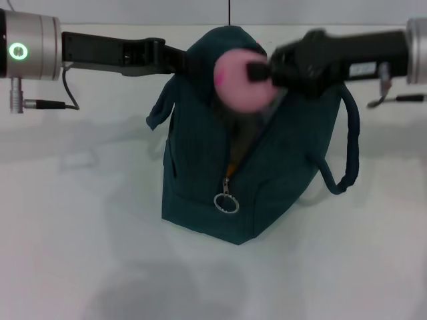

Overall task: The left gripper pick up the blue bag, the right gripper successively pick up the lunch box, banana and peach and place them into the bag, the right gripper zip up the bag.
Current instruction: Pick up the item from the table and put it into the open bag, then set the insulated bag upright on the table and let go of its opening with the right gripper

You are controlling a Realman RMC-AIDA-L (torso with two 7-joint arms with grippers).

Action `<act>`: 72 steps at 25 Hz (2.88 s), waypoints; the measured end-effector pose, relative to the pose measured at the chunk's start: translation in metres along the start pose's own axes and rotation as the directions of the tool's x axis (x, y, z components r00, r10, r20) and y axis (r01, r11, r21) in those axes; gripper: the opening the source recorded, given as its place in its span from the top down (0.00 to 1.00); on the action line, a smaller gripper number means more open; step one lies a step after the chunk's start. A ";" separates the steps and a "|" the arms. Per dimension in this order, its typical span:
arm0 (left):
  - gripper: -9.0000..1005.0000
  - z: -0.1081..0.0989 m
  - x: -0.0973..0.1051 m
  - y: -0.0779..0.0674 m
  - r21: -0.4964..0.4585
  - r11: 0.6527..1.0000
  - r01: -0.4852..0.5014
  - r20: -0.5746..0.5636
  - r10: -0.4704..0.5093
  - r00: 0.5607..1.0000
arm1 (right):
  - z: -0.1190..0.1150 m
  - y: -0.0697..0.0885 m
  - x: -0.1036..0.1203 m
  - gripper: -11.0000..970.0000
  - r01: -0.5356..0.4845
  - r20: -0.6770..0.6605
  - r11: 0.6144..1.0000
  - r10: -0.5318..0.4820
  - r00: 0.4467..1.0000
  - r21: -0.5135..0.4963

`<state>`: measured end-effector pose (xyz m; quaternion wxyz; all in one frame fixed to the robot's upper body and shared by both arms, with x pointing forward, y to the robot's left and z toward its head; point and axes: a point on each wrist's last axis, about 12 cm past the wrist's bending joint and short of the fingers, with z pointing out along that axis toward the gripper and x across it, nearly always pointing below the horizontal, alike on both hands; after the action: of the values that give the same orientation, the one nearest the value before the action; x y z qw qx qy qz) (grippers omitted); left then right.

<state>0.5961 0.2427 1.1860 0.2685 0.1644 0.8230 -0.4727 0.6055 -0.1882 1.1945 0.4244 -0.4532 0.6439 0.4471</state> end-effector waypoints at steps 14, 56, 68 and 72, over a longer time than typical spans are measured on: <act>0.93 0.001 -0.001 -0.001 0.002 1.000 0.002 -0.001 -0.002 1.000 | 0.006 0.004 0.040 0.91 -0.112 -0.191 0.993 0.104 0.976 -0.031; 0.93 0.007 0.011 0.005 0.017 1.000 0.023 -0.013 -0.023 1.000 | -0.130 0.036 0.147 0.19 -0.180 0.254 0.882 0.072 0.965 0.436; 0.93 0.005 0.012 0.006 0.015 1.000 0.025 -0.010 -0.025 1.000 | -0.053 -0.027 0.142 0.19 -0.182 0.085 0.816 0.163 0.983 0.548; 0.93 0.004 0.016 0.009 0.016 0.999 0.033 -0.010 -0.033 0.999 | -0.068 -0.033 0.130 0.19 -0.225 0.237 0.755 0.094 0.967 0.616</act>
<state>0.5890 0.2439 1.1681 0.2553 0.1555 0.8232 -0.4826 0.5982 -0.2860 1.0803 0.5730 -0.1800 0.7497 0.2779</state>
